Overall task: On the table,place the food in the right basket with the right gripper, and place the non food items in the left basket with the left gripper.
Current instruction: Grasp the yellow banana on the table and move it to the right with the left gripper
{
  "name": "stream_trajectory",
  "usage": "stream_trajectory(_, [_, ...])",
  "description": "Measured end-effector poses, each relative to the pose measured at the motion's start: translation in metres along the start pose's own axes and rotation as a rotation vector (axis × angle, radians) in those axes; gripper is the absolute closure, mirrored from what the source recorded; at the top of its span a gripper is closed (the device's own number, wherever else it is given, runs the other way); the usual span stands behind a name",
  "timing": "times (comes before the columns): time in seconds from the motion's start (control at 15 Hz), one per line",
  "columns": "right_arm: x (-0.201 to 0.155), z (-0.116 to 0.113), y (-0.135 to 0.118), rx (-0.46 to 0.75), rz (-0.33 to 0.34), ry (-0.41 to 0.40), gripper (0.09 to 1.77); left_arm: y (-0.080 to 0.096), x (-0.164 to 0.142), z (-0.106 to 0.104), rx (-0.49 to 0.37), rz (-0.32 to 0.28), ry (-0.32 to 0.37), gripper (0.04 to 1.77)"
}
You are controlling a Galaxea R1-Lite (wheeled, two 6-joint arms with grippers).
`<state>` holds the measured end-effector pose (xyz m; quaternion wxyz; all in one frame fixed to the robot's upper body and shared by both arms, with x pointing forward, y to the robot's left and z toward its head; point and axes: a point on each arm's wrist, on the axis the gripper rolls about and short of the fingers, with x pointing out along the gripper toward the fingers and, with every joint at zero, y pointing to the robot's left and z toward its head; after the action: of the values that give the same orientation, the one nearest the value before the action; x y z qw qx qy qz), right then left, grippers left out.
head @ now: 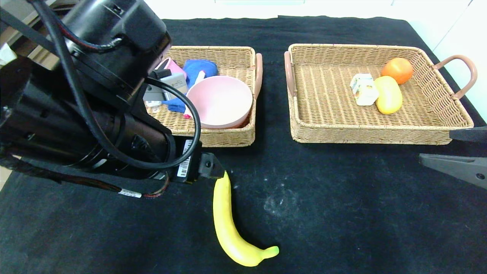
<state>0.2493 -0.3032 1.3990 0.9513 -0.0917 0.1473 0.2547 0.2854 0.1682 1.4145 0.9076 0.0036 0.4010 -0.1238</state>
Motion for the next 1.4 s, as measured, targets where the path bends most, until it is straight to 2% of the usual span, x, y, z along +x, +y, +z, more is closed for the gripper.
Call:
stream_trajectory(0.27, [0.0,0.0,0.0,0.0,0.0,0.0,0.15,-0.011,0.017,-0.008,-0.041,-0.013,0.113,0.1])
stream_trajectory(0.6, [0.0,0.0,0.0,0.0,-0.001,-0.001,0.15,-0.027,0.05,-0.015,-0.089,0.019,0.208,0.1])
stream_trajectory(0.93, [-0.001,0.001,-0.001,0.002,-0.01,-0.003,0.15,-0.038,0.076,-0.025,-0.121,0.06,0.279,0.09])
stream_trajectory(1.4, [-0.002,0.001,-0.001,0.002,-0.01,-0.004,0.15,-0.045,0.098,-0.031,-0.168,0.105,0.324,0.09])
